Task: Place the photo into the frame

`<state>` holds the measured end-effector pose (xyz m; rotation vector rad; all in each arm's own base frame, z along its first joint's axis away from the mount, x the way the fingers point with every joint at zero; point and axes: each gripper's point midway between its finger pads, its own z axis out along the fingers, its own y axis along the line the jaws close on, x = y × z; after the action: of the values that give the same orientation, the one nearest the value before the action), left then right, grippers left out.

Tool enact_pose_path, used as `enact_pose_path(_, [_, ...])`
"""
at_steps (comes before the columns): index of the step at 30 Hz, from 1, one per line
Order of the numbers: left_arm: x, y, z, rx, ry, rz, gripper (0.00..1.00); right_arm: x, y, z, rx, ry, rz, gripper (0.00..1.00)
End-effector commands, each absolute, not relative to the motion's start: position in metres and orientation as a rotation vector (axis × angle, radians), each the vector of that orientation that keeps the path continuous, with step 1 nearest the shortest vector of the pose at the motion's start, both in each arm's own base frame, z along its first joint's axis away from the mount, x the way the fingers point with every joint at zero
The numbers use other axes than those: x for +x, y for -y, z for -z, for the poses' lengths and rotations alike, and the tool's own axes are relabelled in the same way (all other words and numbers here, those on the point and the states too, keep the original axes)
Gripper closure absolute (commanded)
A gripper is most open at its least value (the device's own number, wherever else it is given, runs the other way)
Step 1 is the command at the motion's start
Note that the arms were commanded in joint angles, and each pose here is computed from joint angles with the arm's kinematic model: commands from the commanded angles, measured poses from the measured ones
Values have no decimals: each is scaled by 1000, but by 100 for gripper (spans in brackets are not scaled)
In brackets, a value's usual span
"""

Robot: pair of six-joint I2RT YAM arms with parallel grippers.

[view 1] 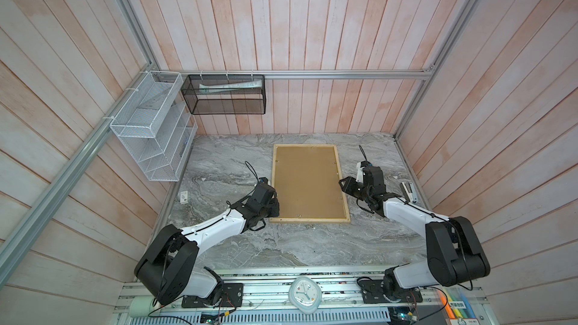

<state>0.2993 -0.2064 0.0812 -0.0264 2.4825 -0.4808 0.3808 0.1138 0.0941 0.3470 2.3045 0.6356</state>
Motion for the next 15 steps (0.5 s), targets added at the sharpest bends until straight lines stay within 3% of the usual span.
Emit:
enact_pose_path(1, [286, 202, -80, -227, -2456, 512, 56, 374, -98, -72, 285, -2386, -588, 63])
enact_pose_path(7, [254, 215, -73, -341, -2427, 626, 52, 381, -98, -58, 260, -2450, -551, 64])
enact_pose_path(15, [247, 232, -60, -295, -2483, 633, 45, 383, -107, -34, 240, -2516, -602, 64])
